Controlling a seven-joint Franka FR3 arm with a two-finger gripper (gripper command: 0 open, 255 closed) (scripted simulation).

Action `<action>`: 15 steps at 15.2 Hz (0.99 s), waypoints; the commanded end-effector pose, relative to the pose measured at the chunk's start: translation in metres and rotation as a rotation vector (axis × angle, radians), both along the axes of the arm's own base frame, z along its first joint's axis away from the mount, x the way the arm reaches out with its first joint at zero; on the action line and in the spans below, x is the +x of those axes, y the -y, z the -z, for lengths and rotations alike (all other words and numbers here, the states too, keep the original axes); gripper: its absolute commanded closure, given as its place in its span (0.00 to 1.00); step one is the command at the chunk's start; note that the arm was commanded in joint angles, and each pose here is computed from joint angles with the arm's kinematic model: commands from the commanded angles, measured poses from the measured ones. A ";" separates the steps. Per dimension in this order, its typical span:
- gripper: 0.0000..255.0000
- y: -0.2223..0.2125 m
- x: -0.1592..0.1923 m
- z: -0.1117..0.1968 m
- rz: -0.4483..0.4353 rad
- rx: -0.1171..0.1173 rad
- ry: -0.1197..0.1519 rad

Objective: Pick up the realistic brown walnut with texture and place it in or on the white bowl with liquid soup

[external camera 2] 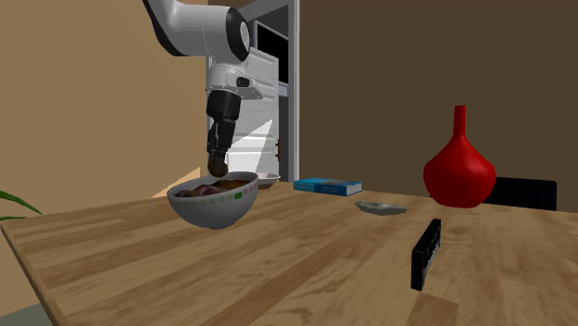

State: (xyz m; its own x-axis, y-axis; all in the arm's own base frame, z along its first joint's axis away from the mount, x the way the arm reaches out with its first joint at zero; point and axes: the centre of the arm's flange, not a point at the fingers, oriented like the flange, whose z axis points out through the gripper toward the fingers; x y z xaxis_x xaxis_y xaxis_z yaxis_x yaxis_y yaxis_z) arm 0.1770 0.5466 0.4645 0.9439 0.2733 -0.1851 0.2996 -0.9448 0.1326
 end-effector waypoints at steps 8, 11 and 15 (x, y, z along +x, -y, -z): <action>0.00 -0.005 0.004 -0.026 0.000 0.000 0.000; 0.00 -0.009 0.007 -0.049 0.000 0.000 0.000; 0.00 -0.009 0.007 -0.049 0.000 0.000 0.000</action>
